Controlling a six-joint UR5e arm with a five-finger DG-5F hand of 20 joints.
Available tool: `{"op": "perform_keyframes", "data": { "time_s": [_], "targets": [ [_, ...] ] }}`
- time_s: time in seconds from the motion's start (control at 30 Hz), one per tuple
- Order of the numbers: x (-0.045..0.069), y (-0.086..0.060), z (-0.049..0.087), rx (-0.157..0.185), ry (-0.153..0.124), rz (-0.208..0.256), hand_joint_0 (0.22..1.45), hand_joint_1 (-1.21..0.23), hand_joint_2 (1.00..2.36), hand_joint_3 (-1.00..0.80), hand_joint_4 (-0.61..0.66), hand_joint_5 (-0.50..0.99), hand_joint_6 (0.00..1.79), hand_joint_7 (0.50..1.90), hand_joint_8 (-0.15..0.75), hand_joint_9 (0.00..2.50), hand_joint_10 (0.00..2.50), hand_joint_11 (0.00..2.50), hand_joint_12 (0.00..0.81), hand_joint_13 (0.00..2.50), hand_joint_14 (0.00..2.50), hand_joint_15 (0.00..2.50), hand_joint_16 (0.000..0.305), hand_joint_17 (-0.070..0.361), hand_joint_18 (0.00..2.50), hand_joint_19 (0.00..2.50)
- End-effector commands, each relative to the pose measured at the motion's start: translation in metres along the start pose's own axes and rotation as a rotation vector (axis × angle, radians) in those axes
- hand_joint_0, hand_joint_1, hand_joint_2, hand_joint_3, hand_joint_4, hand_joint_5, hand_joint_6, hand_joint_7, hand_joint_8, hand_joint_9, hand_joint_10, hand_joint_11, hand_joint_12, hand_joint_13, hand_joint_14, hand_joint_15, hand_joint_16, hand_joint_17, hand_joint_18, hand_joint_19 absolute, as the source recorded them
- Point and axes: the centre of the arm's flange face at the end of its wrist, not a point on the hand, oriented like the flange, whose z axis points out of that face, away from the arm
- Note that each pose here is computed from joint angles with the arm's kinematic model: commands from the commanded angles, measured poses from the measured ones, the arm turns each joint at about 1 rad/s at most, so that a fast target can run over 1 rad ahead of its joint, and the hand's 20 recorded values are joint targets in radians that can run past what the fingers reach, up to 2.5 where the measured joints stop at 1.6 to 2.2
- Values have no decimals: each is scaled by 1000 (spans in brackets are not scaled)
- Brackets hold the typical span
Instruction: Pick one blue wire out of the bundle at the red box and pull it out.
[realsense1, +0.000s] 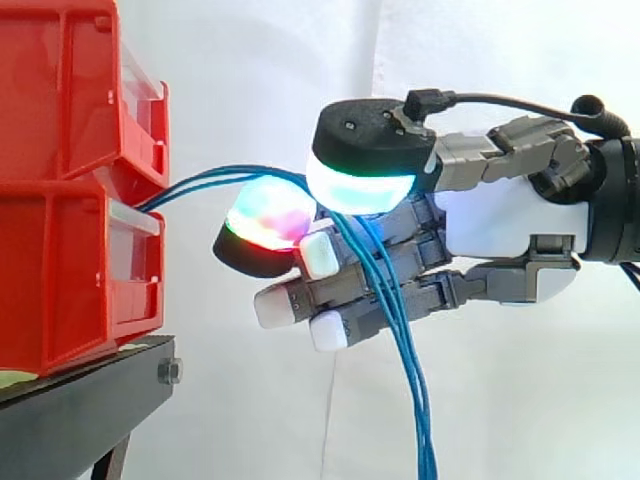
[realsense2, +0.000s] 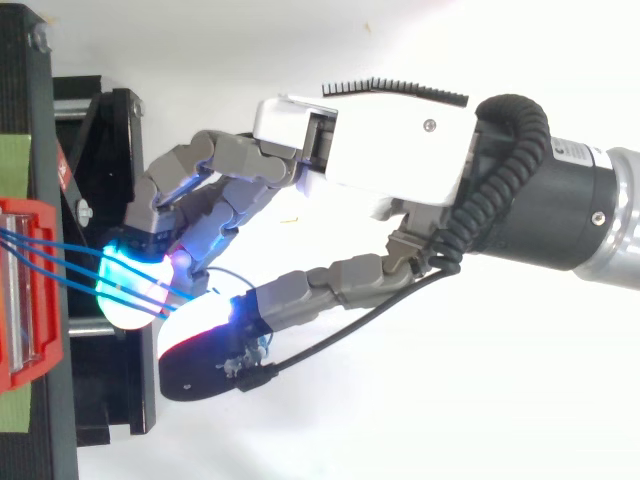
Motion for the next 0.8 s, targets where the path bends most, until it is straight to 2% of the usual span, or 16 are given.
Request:
{"op": "perform_keyframes", "data": {
  "time_s": [0.0,0.1,0.13,0.17,0.23,0.33,0.43,0.63,0.77],
  "targets": [
    [0,-1,0,1,0,-1,648,-919,1008,-397,243,-156,885,701,274,917,22,606,354,628,16,376,55,124,535,578],
    [0,-1,0,1,0,-1,583,-769,1007,-417,237,-123,833,810,273,981,22,522,348,650,16,361,55,123,544,595],
    [0,-1,0,2,0,-1,571,-683,1009,-390,246,-96,761,908,271,1013,19,483,348,671,16,362,55,123,563,611],
    [0,1,0,-2,-1,0,570,-681,1009,-386,241,-92,749,926,269,1014,19,481,349,671,17,361,55,123,563,621],
    [0,1,0,-2,-1,0,583,-617,1014,-312,238,-66,650,1092,263,1033,19,465,348,679,16,367,54,122,549,623],
    [0,0,0,-1,0,0,601,-563,1016,-251,258,-48,559,1258,254,1050,21,459,347,683,17,369,54,121,545,634],
    [0,-1,0,1,0,-1,615,-568,1016,-186,268,-43,523,1298,273,1068,18,454,364,705,16,366,58,130,576,625],
    [0,-1,0,-1,0,0,630,-688,1019,-119,271,-45,513,1298,278,1108,22,550,362,729,16,383,56,126,595,620],
    [0,0,0,-1,1,0,631,-784,1023,-116,272,-67,538,1219,264,1104,28,683,346,701,18,398,53,119,577,624]
  ]
}}
